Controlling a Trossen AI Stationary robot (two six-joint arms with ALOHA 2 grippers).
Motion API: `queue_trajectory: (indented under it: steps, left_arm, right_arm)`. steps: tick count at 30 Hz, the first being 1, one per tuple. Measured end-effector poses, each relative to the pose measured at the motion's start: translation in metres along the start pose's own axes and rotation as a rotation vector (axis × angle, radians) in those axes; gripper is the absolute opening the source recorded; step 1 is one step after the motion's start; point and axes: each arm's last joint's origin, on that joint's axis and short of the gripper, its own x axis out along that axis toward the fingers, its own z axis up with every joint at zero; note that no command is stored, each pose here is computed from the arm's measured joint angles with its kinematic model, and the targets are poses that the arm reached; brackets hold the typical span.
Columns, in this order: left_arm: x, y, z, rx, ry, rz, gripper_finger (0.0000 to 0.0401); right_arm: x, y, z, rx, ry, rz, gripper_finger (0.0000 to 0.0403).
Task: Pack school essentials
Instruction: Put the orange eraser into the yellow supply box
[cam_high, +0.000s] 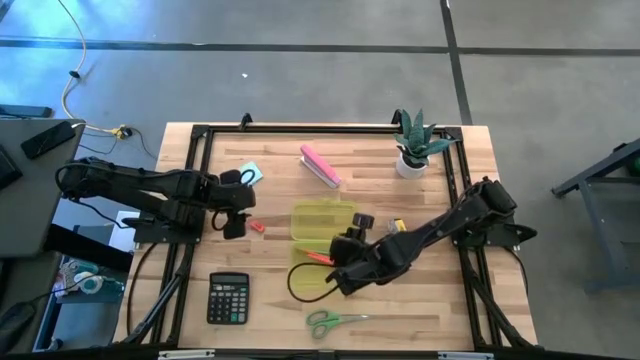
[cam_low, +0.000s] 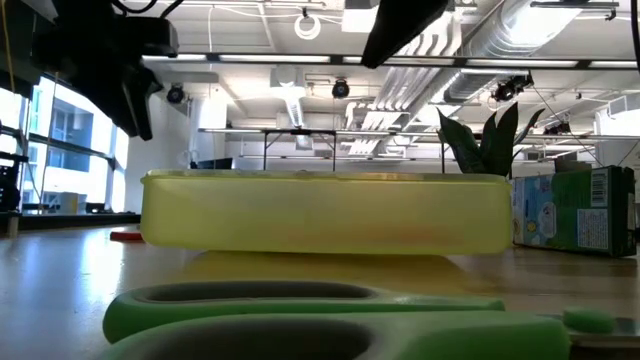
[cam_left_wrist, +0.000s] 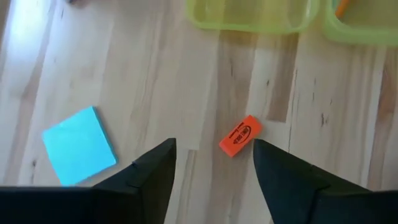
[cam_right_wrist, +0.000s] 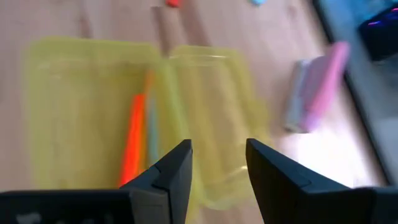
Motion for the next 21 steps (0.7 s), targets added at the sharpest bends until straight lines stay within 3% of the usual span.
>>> queue_trajectory:
  steps: [4,11,21]
  left_arm:
    - [-0.001,-0.004,0.000,0.088,-0.006,-0.010,0.0204]
    - [-0.003,-0.014,-0.002,0.164,-0.016,-0.040,0.0201]
    - [0.010,-0.029,0.004,0.252,0.011,-0.088,0.0200]
  right_arm:
    - [-0.003,-0.013,-0.004,-0.029,0.040,-0.115,0.0142]
    - [-0.020,-0.044,-0.023,0.057,0.141,-0.316,0.0142]
    - [-0.027,-0.050,-0.034,0.086,0.213,-0.320,0.0142]
